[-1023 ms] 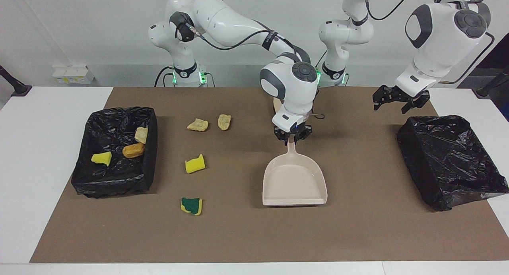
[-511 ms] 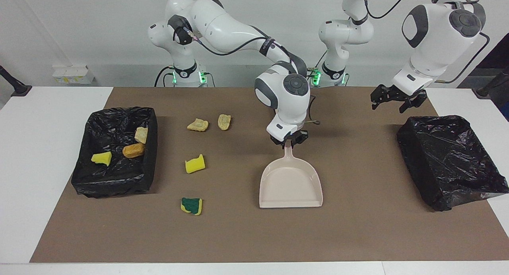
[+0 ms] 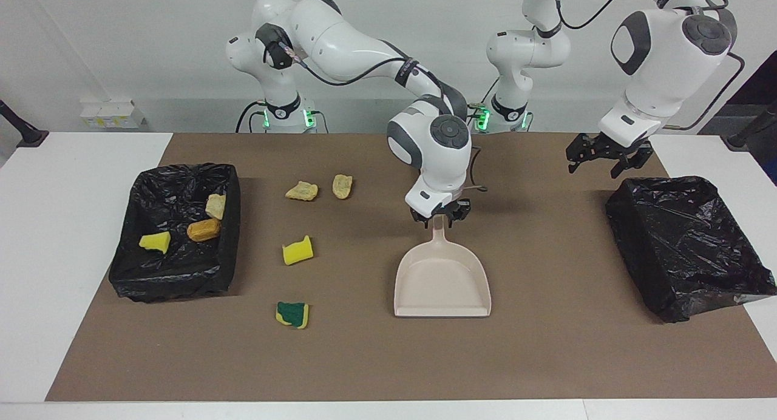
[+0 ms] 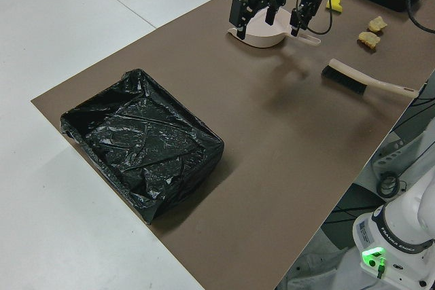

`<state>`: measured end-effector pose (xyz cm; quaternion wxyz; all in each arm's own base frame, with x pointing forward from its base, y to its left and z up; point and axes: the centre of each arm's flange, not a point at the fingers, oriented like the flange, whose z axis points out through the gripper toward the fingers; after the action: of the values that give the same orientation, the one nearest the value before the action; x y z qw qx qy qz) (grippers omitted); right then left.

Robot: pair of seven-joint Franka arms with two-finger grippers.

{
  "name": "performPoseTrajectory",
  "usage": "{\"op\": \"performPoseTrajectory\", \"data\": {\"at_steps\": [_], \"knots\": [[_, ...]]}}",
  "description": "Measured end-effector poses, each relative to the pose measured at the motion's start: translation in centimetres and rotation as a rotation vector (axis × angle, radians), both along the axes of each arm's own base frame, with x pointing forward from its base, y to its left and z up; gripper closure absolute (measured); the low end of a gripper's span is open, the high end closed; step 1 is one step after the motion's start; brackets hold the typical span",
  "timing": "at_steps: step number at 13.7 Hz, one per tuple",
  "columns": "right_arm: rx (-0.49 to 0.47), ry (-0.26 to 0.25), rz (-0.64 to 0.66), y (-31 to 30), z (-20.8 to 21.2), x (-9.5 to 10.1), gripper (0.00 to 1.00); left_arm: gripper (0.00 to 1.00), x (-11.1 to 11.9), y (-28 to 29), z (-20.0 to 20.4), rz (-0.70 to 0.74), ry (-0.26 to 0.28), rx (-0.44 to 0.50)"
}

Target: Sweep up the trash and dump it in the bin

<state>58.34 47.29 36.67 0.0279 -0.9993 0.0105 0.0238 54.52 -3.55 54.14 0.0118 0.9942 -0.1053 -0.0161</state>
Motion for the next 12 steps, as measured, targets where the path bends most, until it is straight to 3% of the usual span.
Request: {"op": "performPoseTrajectory", "data": {"at_steps": [2, 5, 9, 12], "knots": [[-0.006, -0.026, -0.010, -1.0, 0.9, 0.8, 0.02, 0.00, 0.2, -0.5, -0.7, -0.006, -0.017, -0.004], [-0.014, -0.101, -0.046, -4.5, 4.6, 3.3, 0.00, 0.00, 0.4, -1.4, -1.8, -0.020, -0.026, -0.005], [0.013, -0.213, -0.161, -16.5, 14.1, 7.8, 0.00, 0.00, 1.2, -5.9, -4.9, -0.009, -0.030, -0.003], [-0.015, -0.229, -0.172, -23.7, 19.3, 7.8, 0.00, 0.00, 0.6, -11.1, -7.6, 0.012, -0.033, -0.002]]}}
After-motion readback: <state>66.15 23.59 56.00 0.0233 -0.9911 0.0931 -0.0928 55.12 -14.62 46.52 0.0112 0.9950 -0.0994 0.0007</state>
